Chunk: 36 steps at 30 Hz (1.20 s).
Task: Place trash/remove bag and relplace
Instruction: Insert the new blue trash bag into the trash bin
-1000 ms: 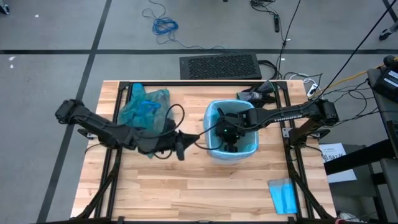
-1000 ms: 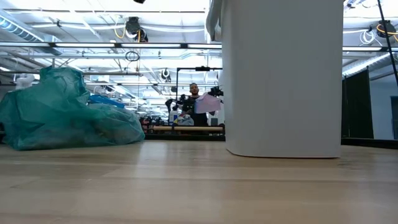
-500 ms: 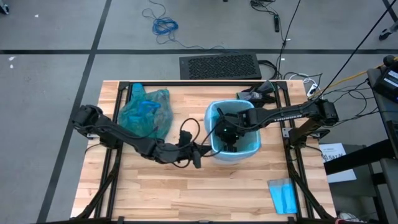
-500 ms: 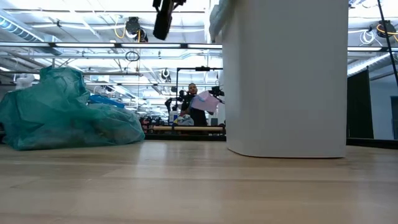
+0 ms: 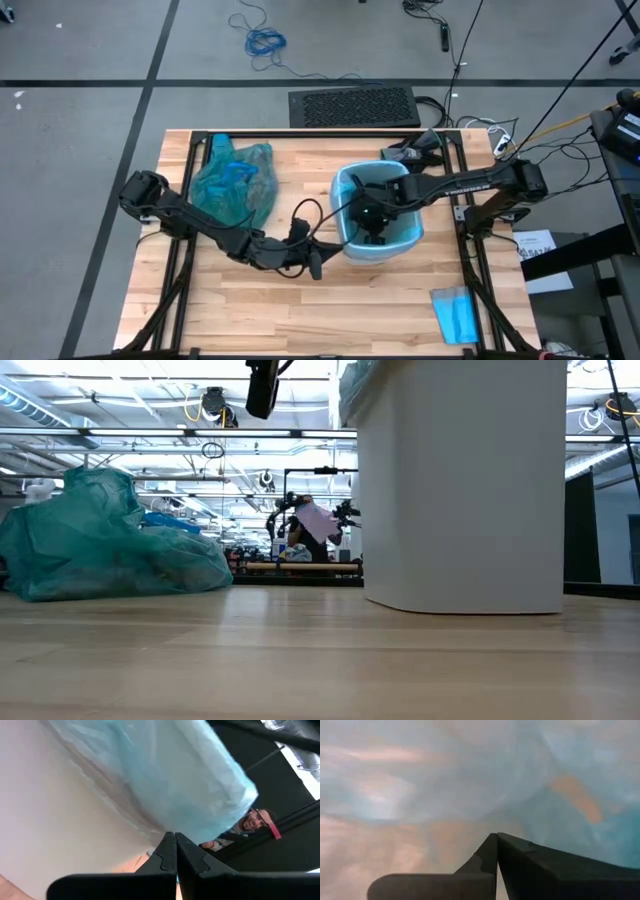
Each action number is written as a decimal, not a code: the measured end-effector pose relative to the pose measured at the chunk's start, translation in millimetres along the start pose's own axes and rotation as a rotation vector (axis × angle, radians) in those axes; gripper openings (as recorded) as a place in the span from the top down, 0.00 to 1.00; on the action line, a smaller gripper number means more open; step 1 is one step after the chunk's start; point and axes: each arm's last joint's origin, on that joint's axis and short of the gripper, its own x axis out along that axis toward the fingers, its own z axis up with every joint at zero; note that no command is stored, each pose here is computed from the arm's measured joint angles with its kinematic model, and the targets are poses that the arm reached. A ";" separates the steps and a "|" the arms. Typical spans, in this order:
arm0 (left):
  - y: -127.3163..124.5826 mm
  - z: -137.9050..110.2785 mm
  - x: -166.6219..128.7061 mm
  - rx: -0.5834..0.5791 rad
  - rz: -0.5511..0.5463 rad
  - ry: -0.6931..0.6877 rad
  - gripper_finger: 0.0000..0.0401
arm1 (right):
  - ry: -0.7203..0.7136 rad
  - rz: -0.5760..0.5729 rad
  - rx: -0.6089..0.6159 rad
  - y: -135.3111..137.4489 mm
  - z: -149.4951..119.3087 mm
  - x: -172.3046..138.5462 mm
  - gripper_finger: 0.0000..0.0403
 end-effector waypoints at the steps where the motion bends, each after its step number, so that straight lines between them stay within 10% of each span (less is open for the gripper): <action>1: -0.9 -0.7 -0.8 -0.001 -0.003 0.001 1.00 | -0.015 0.004 -0.006 2.1 1.0 -5.6 1.00; 13: -4.2 -2.7 -3.0 -0.008 -0.017 -0.004 1.00 | -0.257 0.008 0.009 7.5 2.4 -106.8 1.00; 22: -17.2 18.2 -18.0 0.027 -0.053 -0.046 1.00 | -0.612 -0.118 0.184 -10.0 -62.1 -204.3 1.00; 36: 7.9 78.4 -30.9 0.075 0.148 -0.055 1.00 | -0.649 0.004 0.454 -28.5 -143.0 -134.6 1.00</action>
